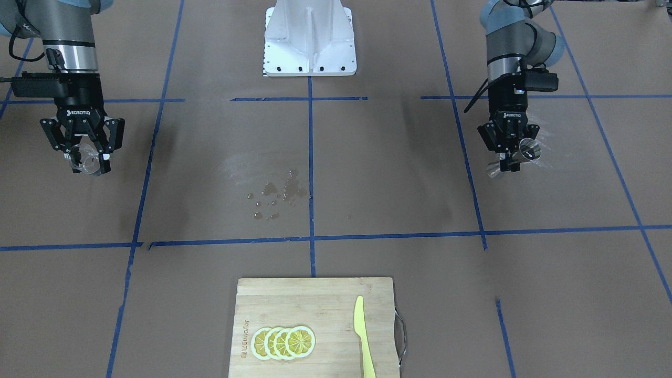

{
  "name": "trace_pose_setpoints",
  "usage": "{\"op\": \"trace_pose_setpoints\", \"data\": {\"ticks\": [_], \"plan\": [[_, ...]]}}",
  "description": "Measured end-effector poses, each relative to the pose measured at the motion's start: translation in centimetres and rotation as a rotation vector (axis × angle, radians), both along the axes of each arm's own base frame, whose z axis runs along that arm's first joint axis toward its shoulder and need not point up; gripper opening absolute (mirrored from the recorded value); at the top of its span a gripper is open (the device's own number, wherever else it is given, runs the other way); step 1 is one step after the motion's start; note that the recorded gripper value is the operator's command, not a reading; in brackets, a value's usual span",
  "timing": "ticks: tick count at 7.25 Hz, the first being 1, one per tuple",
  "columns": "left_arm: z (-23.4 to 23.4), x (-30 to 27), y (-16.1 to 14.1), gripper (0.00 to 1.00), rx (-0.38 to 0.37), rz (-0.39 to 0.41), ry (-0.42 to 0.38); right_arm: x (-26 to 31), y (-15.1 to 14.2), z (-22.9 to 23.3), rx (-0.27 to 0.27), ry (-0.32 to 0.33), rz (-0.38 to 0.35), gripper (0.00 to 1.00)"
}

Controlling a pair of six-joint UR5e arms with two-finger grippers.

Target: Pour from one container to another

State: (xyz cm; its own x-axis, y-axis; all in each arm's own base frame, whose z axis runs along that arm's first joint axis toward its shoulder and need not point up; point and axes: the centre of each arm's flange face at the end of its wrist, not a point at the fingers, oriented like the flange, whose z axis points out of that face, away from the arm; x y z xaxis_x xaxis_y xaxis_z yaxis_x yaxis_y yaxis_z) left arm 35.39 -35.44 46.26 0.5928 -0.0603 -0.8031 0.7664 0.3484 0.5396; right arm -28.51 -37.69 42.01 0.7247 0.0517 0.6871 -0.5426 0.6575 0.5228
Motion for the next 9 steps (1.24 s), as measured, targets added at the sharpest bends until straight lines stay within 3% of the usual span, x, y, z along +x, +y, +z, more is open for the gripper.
{"op": "trace_pose_setpoints", "data": {"ticks": [5,9], "plan": [[3.2,3.0,2.0,0.00,-0.027,-0.005,-0.199,-1.8,0.7,2.2,-0.026,-0.027,0.086,0.00],[4.2,3.1,2.2,0.00,-0.036,-0.004,-0.222,-3.9,2.8,3.8,-0.018,-0.044,0.143,0.00]]}}
